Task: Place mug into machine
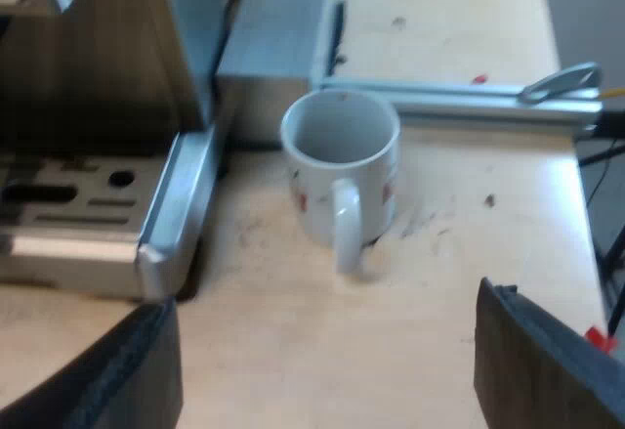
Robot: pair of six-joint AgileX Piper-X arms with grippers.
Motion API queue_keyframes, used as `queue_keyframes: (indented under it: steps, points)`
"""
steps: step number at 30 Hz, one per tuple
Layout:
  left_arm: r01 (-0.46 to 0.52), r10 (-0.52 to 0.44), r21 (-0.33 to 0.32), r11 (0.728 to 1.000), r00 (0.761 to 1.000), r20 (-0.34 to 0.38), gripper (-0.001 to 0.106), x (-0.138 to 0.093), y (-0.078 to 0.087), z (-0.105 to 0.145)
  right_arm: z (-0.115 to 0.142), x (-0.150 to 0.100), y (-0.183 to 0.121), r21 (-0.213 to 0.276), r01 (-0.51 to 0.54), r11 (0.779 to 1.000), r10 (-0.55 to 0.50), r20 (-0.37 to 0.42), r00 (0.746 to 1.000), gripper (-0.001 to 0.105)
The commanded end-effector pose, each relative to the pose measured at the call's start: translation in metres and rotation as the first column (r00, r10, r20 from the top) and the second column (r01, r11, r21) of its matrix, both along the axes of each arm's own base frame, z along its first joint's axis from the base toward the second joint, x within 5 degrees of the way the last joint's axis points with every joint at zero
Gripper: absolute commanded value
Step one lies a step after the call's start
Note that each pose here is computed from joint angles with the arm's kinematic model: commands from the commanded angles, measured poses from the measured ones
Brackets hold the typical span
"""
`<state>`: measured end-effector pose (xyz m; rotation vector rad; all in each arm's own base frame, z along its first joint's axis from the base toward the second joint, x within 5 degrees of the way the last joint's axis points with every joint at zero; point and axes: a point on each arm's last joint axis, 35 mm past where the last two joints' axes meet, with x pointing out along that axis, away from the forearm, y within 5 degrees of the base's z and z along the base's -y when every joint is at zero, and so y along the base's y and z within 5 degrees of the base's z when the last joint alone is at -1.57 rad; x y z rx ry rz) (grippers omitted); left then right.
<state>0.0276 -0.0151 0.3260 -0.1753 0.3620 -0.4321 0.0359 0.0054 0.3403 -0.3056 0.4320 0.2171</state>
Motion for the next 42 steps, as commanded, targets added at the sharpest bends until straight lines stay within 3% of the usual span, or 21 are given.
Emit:
queue_keyframes:
  steps: [1, 3, 5, 11, 15, 16, 21, 26, 30, 39, 42]
  points:
    - [0.145, -0.145, -0.024, 0.989, 0.989, -0.017, 0.089, 0.007, -0.006, 0.003, 0.010, 0.009, 0.004, 0.009, -0.081, 0.997, 0.081, -0.105, 0.991, 0.064]
    - [0.231, -0.231, -0.035, 0.972, 0.973, -0.021, 0.089, 0.009, -0.011, 0.004, 0.010, 0.014, 0.006, 0.022, -0.115, 0.993, 0.117, -0.137, 0.984, 0.064]
    - [0.364, -0.366, -0.054, 0.930, 0.931, -0.021, 0.089, 0.009, -0.017, 0.003, 0.008, 0.024, 0.012, 0.060, -0.192, 0.980, 0.200, -0.190, 0.961, 0.064]
    - [0.514, -0.515, -0.050, 0.856, 0.857, -0.023, 0.089, 0.013, -0.026, -0.010, 0.005, 0.033, 0.019, 0.111, -0.280, 0.954, 0.299, -0.234, 0.925, 0.064]
    - [0.522, -0.524, -0.050, 0.851, 0.852, -0.018, 0.089, 0.014, -0.027, -0.012, 0.004, 0.033, 0.019, 0.110, -0.278, 0.954, 0.297, -0.237, 0.925, 0.064]
    - [0.539, -0.539, -0.048, 0.841, 0.842, 0.005, 0.089, 0.026, -0.035, -0.033, 0.004, 0.033, 0.019, 0.110, -0.278, 0.954, 0.297, -0.238, 0.925, 0.064]
    - [0.541, -0.537, -0.046, 0.840, 0.841, 0.069, 0.089, 0.040, -0.042, -0.058, 0.001, 0.035, 0.018, 0.085, -0.249, 0.965, 0.262, -0.238, 0.935, 0.064]
    - [0.545, -0.542, -0.048, 0.837, 0.838, 0.065, 0.089, 0.046, -0.046, -0.083, -0.026, 0.048, 0.017, 0.016, -0.170, 0.985, 0.168, -0.265, 0.950, 0.064]
    - [0.545, -0.542, -0.048, 0.837, 0.838, 0.068, 0.089, 0.046, -0.046, -0.084, -0.048, 0.059, 0.018, 0.002, -0.154, 0.988, 0.149, -0.255, 0.955, 0.064]
    - [0.545, -0.542, -0.048, 0.837, 0.838, 0.068, 0.089, 0.046, -0.046, -0.084, -0.109, 0.081, 0.020, -0.029, -0.103, 0.994, 0.097, -0.149, 0.984, 0.062]
    - [0.545, -0.542, -0.048, 0.837, 0.838, 0.068, 0.089, 0.046, -0.046, -0.084, -0.125, 0.088, 0.021, -0.023, -0.094, 0.995, 0.093, -0.048, 0.995, 0.062]
